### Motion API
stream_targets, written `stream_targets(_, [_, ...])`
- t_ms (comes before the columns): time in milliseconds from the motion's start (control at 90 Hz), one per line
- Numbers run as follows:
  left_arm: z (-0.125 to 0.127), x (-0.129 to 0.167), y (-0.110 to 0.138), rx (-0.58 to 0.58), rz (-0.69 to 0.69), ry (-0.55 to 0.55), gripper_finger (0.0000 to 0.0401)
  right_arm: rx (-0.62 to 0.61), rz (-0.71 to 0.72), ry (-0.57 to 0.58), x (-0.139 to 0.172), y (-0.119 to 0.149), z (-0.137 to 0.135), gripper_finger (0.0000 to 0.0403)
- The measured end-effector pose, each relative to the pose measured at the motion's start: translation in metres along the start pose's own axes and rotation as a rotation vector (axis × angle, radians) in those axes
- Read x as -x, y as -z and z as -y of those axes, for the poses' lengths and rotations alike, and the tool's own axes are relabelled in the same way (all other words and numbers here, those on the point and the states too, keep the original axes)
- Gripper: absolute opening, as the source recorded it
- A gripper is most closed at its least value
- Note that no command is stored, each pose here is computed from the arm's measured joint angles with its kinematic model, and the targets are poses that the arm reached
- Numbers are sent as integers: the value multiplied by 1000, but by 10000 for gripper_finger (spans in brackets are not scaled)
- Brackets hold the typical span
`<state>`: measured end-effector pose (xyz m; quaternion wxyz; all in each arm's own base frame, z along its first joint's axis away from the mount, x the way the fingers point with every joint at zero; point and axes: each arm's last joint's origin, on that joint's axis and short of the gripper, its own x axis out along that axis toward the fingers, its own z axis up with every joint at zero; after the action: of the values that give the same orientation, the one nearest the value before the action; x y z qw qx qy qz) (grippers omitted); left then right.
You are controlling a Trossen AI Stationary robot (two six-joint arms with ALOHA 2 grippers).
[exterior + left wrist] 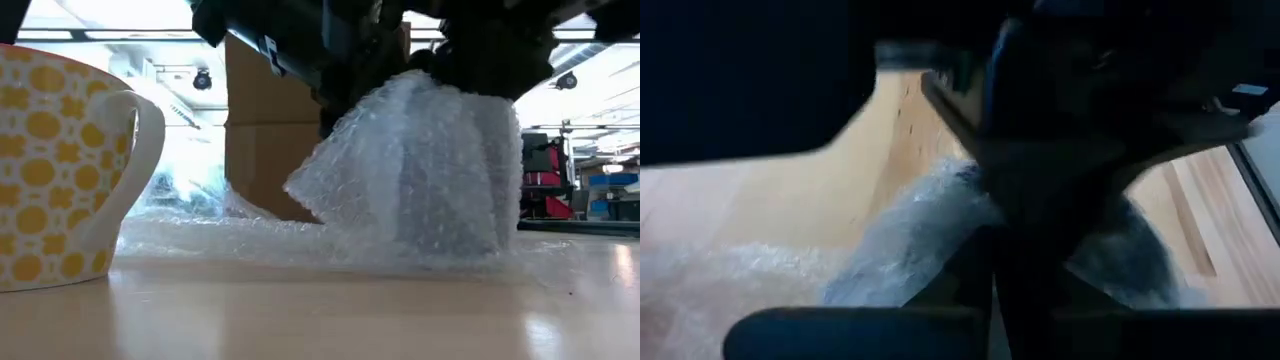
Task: Wrap mug
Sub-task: Wrap the blue mug with the right bubble wrap
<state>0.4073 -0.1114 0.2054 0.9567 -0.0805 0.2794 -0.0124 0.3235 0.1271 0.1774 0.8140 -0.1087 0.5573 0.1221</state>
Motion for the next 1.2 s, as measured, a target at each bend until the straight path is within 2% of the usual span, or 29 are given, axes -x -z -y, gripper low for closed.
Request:
stream_targets(178, [11,36,-17,-1,-5,23,0,-14,-12,19,1,4,3,0])
stream_targets(333, [18,43,-12,-25,-56,28,0,-15,-1,24,1,3,3,0])
stream_targets(478, [17,22,4,-27,-99,13,0,-6,21,23,1,1,3,0])
stream_targets(600, [14,8,5,-20,-51,26,0,2,26,23,1,0,3,0])
stream_targets(800, [5,-12,18,-3,-81,27,0,20,17,22,10,-1,3,0])
stream_targets(867, [4,-14,19,-1,-80,17,0,22,-7,19,20,-2,4,0])
stream_targets(1000, [3,-14,19,10,-84,14,0,17,63,27,54,-9,6,0])
stream_targets(1200, [3,-14,18,13,-69,16,0,20,142,24,43,-10,5,0])
